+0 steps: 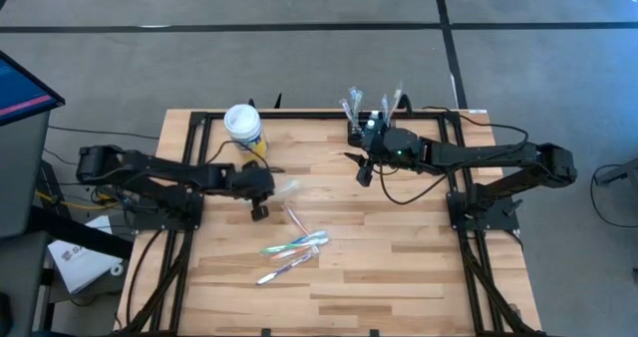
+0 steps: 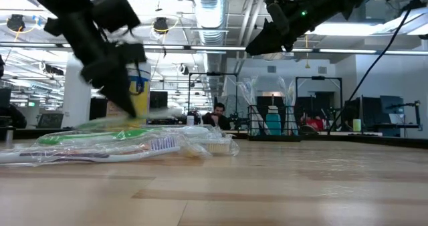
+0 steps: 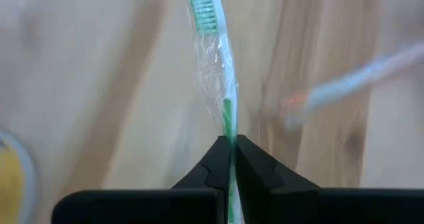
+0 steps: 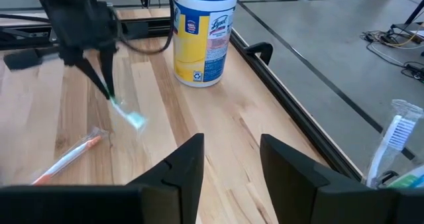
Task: Pick & Place toothbrushing station
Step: Put the green toothbrush into the black mesh organizer
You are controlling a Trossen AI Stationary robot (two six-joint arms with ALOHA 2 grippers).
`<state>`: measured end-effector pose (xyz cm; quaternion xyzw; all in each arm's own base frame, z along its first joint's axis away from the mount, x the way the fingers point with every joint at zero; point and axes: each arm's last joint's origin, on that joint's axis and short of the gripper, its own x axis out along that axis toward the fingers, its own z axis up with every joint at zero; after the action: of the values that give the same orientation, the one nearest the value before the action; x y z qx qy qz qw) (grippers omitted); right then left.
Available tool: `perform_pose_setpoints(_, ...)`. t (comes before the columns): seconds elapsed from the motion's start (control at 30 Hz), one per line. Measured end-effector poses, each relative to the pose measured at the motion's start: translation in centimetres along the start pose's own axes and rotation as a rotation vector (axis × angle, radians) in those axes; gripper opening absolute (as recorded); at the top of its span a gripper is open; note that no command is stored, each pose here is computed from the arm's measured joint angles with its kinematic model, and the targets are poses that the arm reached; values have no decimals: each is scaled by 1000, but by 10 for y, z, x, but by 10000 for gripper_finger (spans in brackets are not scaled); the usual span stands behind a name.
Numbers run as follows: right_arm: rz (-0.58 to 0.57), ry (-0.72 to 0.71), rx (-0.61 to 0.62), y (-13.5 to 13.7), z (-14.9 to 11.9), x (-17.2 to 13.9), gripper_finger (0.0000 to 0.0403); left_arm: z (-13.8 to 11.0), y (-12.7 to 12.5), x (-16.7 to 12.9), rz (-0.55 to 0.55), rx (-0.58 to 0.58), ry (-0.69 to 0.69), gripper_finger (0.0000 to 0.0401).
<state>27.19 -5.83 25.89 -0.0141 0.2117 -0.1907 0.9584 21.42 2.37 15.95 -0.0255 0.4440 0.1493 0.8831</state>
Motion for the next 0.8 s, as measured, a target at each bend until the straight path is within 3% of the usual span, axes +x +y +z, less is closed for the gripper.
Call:
perform_pose_setpoints(0.33,18,-15,-5,5,2,-1,136,34,3,-33,-27,-11,-397,4)
perform_pose_setpoints(0.8,18,-59,4,5,6,-1,136,59,3,-50,-39,6,-709,4)
